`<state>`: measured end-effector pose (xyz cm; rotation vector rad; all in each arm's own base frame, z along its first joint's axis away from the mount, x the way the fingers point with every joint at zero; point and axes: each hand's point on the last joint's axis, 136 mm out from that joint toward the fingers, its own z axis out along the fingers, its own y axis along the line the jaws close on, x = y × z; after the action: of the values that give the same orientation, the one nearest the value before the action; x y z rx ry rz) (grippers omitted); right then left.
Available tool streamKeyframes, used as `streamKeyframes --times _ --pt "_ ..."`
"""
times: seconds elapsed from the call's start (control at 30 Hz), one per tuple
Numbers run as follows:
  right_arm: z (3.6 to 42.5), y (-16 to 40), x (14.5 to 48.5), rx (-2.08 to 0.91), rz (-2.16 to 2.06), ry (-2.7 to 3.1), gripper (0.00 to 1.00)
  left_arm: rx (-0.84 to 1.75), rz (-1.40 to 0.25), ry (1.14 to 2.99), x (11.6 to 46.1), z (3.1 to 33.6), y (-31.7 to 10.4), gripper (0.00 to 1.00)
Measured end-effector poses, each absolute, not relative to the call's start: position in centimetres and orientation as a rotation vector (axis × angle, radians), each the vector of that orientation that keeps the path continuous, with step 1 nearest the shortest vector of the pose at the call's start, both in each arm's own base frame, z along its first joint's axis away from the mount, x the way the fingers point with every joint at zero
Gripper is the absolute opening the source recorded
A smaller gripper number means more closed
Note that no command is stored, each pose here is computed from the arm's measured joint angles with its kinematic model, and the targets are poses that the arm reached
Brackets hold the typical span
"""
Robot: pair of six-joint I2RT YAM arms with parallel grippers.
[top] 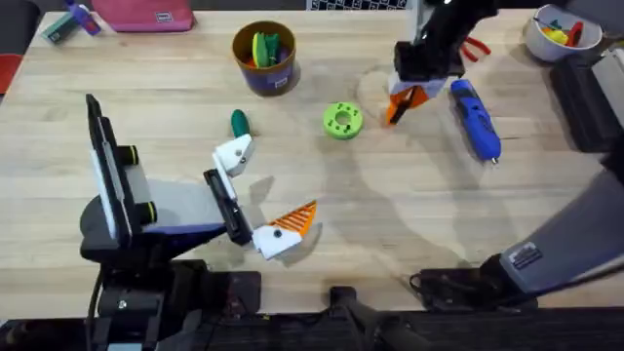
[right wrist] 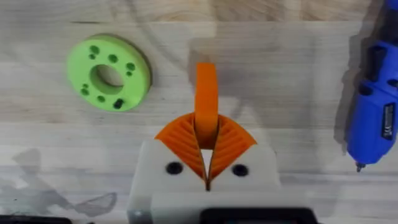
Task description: Pick up the gripper from the table and insert it into the empty holder that is missing its gripper. Then pick up a screw, insert it into the mounting hole, and use the screwdriver to tighten it. Finally, clean up the table by picking up the vegetable and placing it into the bucket.
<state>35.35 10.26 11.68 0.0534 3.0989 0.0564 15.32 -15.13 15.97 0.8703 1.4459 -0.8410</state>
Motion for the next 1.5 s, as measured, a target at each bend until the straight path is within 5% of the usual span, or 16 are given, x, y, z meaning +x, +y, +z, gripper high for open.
streamKeyframes --times 0.33,0.73,1.17,1.5 --pt "21.4 12.2 35.1 0.013 0.337 2.803 0.012 0.87 -0.841 1.446 15.3 16.0 -15.1 0.985" --pt "27.0 16.3 35.1 -0.089 0.714 2.524 0.01 0.87 -0.841 1.446 15.3 16.0 -15.1 0.985" --pt "23.8 18.3 32.7 -0.073 1.231 2.334 0.01 0.87 -0.841 1.446 15.3 16.0 -15.1 0.985" --pt "18.1 19.6 27.6 -0.083 1.636 2.327 0.01 0.87 -0.841 1.446 15.3 16.0 -15.1 0.985"
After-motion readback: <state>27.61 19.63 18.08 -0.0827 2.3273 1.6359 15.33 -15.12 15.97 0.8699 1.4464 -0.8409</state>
